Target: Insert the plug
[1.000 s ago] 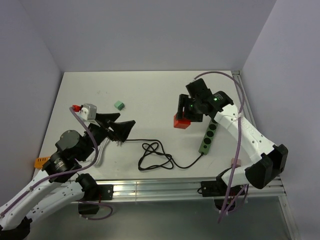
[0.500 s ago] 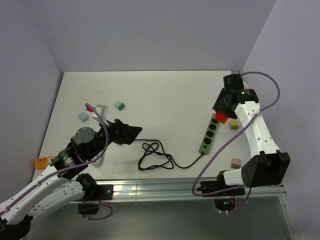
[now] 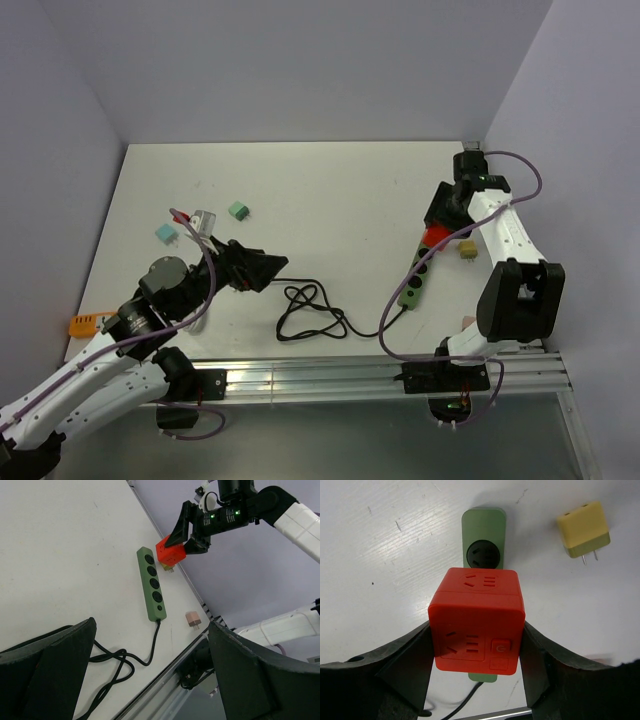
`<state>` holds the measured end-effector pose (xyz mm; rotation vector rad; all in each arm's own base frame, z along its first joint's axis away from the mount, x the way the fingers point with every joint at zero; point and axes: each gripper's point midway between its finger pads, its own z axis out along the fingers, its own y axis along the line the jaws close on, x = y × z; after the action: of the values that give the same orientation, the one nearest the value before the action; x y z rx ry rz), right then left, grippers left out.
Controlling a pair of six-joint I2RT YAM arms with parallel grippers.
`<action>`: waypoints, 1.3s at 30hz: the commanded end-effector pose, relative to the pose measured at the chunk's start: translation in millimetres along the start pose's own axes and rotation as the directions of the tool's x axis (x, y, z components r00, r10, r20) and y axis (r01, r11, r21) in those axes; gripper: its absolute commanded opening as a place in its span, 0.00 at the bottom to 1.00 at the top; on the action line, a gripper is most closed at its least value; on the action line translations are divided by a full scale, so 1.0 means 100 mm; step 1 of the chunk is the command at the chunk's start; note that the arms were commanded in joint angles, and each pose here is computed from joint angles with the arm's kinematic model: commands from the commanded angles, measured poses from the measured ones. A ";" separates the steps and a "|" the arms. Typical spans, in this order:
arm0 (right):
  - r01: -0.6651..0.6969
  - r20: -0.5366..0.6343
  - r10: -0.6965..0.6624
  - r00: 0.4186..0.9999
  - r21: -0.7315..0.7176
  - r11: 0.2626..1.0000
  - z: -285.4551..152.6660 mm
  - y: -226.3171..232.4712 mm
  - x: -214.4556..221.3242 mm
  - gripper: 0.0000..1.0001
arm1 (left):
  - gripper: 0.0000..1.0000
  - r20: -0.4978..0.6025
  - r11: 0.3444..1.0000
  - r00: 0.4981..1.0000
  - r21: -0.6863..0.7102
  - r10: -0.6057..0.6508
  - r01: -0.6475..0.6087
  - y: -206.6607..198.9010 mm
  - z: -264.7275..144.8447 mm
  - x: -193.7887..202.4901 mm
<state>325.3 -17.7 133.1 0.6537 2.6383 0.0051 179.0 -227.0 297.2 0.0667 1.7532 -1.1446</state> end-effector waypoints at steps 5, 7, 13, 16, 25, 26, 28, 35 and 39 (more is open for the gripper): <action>-0.010 0.063 0.015 0.998 -0.076 0.997 0.15 0.07 -0.21 0.00 | 0.99 0.048 0.999 0.999 0.036 0.017 -0.019 -0.09 0.00 -0.12; -0.015 0.059 0.019 0.998 -0.061 0.998 0.20 0.05 -0.22 0.00 | 0.99 0.045 0.999 0.999 0.040 0.019 -0.021 -0.10 0.01 -0.12; -0.012 0.053 0.015 0.998 -0.052 0.999 0.29 0.05 -0.24 0.00 | 0.99 0.034 0.999 0.999 0.043 0.021 -0.022 -0.10 0.05 -0.10; -0.032 0.037 0.034 0.999 -0.046 0.998 0.31 0.05 -0.22 0.00 | 1.00 0.024 0.999 0.999 0.046 0.023 -0.024 -0.11 0.07 -0.08; -0.068 0.040 0.069 0.997 -0.021 0.997 0.40 0.00 -0.17 0.00 | 1.00 0.024 0.999 0.999 0.042 0.029 -0.030 -0.09 0.08 -0.06; -0.070 0.040 0.070 0.997 -0.021 0.997 0.40 0.00 -0.18 0.00 | 0.99 0.026 0.999 0.999 0.043 0.029 -0.030 -0.09 0.07 -0.08; -0.073 0.039 0.073 0.997 -0.023 0.997 0.40 0.01 -0.18 0.00 | 1.00 0.023 0.999 0.999 0.037 0.032 -0.033 -0.08 0.07 -0.07; -0.085 0.033 0.084 0.996 0.030 0.996 0.41 -0.07 -0.18 0.00 | 0.99 0.020 0.999 0.999 0.032 0.036 -0.036 -0.06 0.08 -0.05; -0.084 0.028 0.082 0.996 0.056 0.995 0.39 -0.12 -0.15 0.00 | 0.99 0.022 0.999 0.999 0.036 0.034 -0.035 -0.07 0.08 -0.06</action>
<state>347.7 -29.0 98.8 0.7488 2.6105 0.0103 183.4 -232.5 292.2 0.0932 1.7613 -1.1275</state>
